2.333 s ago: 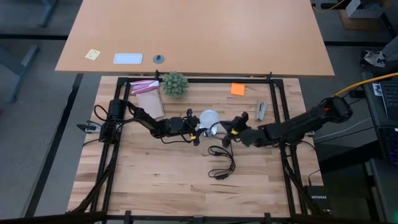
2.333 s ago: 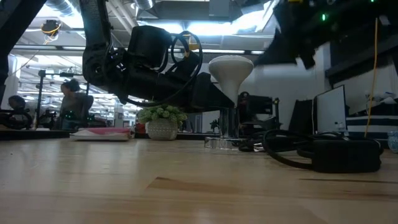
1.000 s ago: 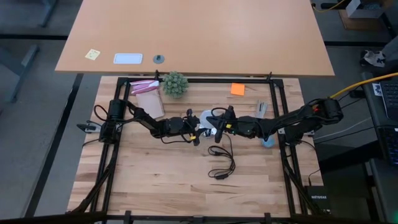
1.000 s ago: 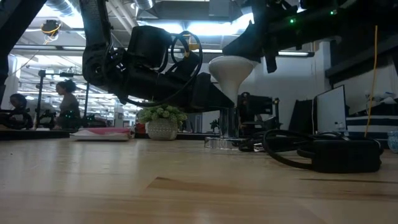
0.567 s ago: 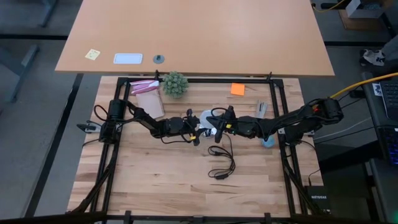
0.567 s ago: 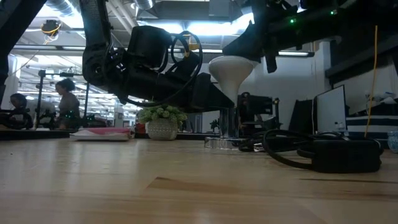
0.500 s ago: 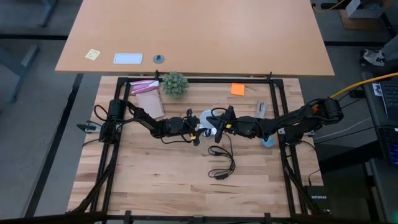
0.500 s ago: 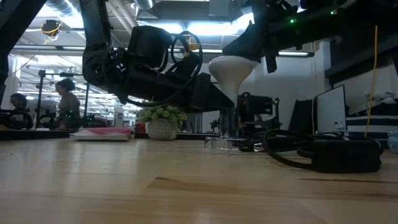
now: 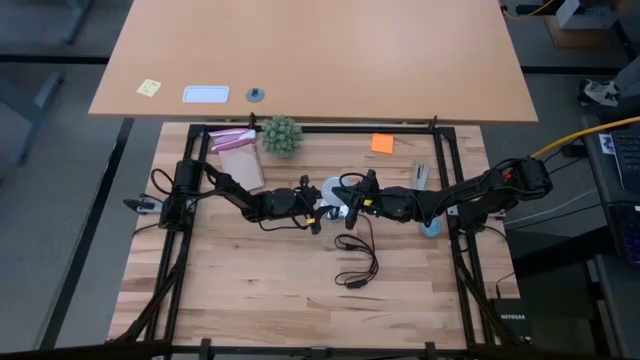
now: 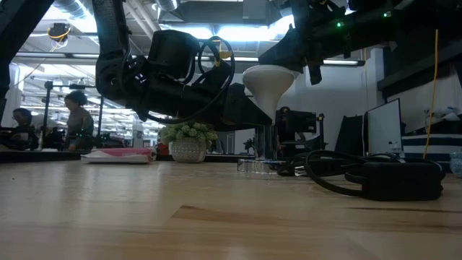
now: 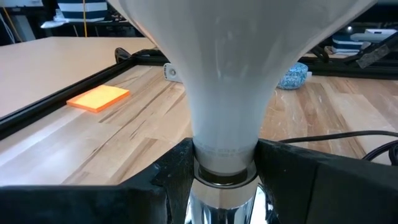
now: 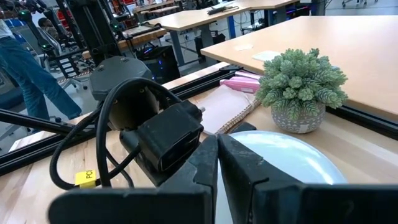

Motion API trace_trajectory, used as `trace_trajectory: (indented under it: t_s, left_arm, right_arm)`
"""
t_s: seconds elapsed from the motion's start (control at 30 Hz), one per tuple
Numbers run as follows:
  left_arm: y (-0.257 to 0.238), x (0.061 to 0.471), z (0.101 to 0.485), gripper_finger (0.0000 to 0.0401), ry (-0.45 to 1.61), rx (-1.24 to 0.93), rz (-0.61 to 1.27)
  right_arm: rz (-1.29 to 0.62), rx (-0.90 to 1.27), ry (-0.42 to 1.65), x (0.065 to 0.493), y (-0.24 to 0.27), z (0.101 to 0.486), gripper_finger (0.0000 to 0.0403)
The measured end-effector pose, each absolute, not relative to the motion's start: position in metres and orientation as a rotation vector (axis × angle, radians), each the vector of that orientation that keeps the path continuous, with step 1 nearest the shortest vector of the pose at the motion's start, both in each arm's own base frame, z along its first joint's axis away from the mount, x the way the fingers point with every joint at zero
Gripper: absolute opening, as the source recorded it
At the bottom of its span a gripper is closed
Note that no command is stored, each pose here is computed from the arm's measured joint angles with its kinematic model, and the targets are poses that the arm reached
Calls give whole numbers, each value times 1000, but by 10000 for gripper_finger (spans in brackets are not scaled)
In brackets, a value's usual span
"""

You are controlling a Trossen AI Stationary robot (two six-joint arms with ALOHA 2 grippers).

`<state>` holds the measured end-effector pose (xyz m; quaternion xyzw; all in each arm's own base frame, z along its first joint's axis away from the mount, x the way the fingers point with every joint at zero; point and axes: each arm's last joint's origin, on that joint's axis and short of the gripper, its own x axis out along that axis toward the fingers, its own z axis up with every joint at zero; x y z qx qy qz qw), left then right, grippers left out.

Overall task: Screw lightbulb
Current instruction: Insert the lightbulb into the lamp

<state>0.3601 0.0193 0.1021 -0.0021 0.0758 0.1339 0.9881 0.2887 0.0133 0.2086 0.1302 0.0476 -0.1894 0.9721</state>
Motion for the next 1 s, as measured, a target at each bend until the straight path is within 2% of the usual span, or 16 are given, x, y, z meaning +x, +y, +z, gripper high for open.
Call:
trace_trajectory:
  t_s: [0.2, 1.0]
  left_arm:
    - [19, 360, 102, 157, 158, 47, 265]
    - [20, 360, 102, 157, 155, 9, 281]
  right_arm:
    - [-382, 263, 97, 289, 13, 209, 23]
    - [-382, 262, 98, 289, 13, 208, 23]
